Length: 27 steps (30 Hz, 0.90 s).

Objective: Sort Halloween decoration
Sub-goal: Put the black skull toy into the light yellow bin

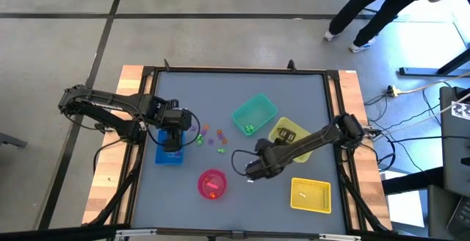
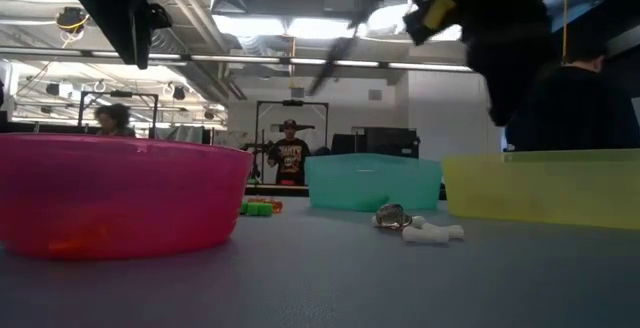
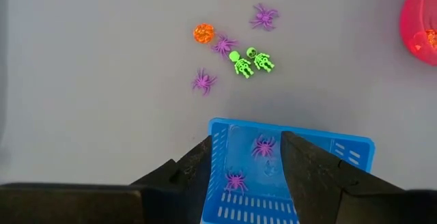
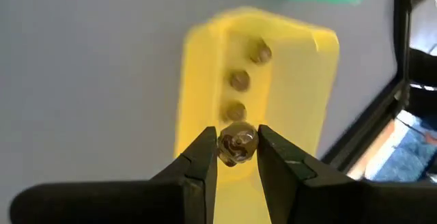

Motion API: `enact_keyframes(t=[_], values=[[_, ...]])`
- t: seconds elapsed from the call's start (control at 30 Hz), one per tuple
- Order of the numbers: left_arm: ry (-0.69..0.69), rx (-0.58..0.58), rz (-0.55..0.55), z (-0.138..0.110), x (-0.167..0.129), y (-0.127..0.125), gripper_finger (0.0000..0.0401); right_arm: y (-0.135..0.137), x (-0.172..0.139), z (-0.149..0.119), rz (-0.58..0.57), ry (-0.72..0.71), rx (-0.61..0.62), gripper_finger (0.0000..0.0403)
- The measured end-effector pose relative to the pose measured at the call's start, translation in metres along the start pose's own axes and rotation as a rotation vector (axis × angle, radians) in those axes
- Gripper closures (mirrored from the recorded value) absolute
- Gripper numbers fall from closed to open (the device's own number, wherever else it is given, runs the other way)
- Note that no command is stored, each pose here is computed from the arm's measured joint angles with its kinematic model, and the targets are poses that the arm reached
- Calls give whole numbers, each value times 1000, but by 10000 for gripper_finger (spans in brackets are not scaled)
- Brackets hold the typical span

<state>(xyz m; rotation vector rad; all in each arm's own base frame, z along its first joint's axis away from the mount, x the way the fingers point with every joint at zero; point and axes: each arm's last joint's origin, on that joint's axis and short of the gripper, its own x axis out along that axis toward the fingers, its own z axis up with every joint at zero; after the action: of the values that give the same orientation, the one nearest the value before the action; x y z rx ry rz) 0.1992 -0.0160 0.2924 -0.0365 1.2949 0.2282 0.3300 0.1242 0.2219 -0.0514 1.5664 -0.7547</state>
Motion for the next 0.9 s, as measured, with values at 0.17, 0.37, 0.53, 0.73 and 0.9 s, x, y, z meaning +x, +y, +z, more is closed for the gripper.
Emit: enact_keyframes(t=[0.17,0.37,0.53,0.73,0.9], values=[[-8,-1,-2,1,0,0,244,-20,13,-10,-27,50,11,320],[-62,-10,-23,6,0,-2,244,-30,24,-9,-52,87,22,320],[-141,0,-48,14,-1,-5,244,-33,27,-5,-55,93,36,320],[-224,50,-73,20,-4,-11,244,-32,27,-6,-47,103,32,312],[-310,79,-96,27,-7,-18,244,-32,27,-6,-48,102,31,271]])
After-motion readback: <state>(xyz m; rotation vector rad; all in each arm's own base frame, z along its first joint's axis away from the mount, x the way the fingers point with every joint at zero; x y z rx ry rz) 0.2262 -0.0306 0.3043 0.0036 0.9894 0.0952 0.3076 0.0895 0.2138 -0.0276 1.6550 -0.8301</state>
